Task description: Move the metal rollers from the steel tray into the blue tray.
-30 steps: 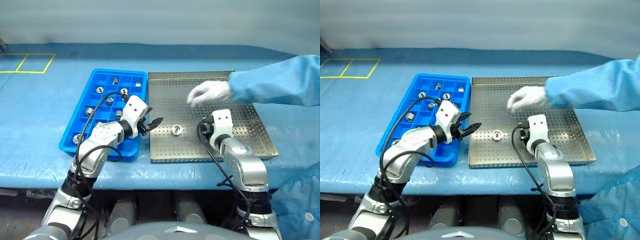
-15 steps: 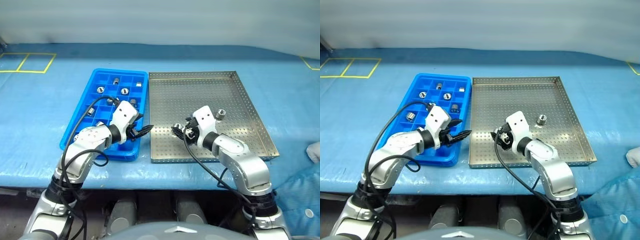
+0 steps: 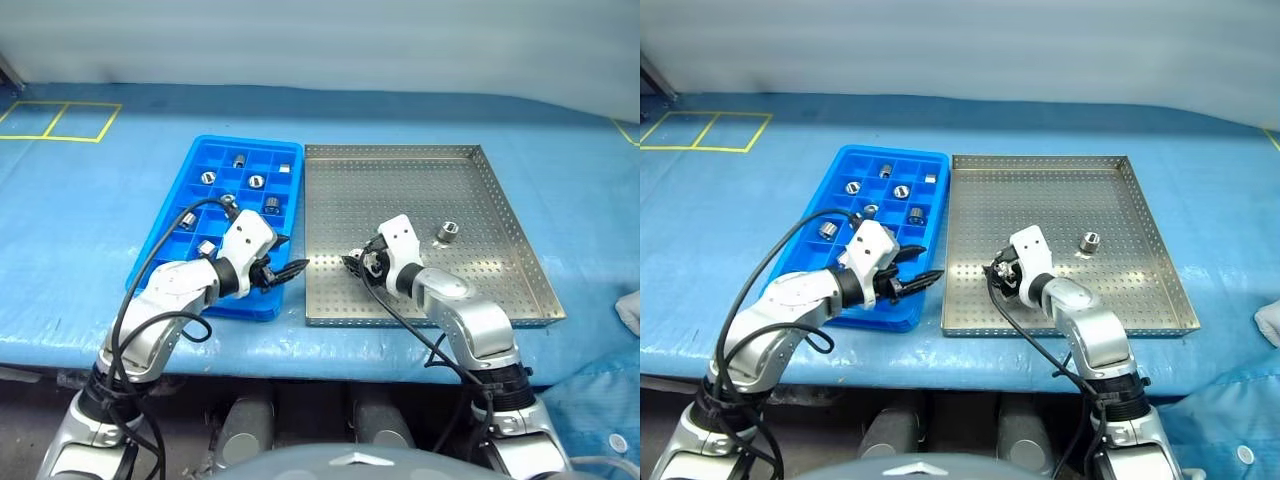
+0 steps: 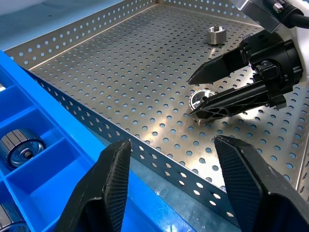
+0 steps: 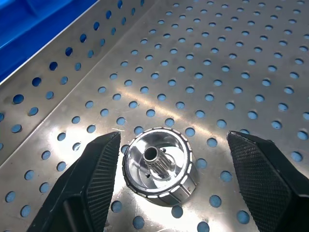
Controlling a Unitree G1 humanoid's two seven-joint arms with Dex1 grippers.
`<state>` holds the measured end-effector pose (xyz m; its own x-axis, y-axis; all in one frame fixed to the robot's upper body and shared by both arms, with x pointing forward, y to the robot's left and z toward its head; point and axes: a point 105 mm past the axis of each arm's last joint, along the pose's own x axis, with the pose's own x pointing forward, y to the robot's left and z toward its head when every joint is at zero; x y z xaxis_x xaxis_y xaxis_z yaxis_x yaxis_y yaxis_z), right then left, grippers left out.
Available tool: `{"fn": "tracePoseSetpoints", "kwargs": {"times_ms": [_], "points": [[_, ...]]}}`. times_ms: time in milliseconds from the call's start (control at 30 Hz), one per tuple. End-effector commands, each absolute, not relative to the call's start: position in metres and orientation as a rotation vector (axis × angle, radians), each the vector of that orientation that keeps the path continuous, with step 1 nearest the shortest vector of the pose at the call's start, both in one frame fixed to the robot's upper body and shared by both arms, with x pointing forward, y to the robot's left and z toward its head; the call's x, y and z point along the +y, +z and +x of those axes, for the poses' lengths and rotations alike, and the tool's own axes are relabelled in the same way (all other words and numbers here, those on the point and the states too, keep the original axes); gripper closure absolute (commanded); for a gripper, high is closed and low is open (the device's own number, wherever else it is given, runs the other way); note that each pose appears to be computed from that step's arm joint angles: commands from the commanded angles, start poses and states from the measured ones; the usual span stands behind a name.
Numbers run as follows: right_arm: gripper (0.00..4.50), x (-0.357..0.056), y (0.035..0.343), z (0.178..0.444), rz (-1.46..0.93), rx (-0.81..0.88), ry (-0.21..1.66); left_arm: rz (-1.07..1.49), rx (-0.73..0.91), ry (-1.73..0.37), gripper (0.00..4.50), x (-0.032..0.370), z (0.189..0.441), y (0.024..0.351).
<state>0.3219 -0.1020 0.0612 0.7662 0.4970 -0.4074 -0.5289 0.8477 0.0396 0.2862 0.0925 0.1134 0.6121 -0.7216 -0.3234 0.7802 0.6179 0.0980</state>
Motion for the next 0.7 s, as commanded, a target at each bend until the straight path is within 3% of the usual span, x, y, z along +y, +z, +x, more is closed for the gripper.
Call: {"fn": "tracePoseSetpoints", "kwargs": {"times_ms": [33, 200, 467, 700], "points": [[1.16, -0.101, 0.066, 0.322, -0.079, 0.398, 0.554, 0.256, 0.205, -0.849, 1.51, 0.097, 0.286, 0.129], [2.61, -0.100, 0.074, 0.322, -0.112, 0.369, 0.563, 0.247, 0.201, -0.822, 1.51, 0.103, 0.286, 0.131], [2.64, -0.076, 0.111, 0.327, -0.148, 0.235, 0.635, 0.237, 0.161, -0.658, 1.51, 0.136, 0.292, 0.148], [2.64, -0.006, 0.143, 0.317, -0.119, 0.123, 0.854, 0.306, 0.191, -0.451, 1.51, 0.193, 0.288, 0.158]]}}
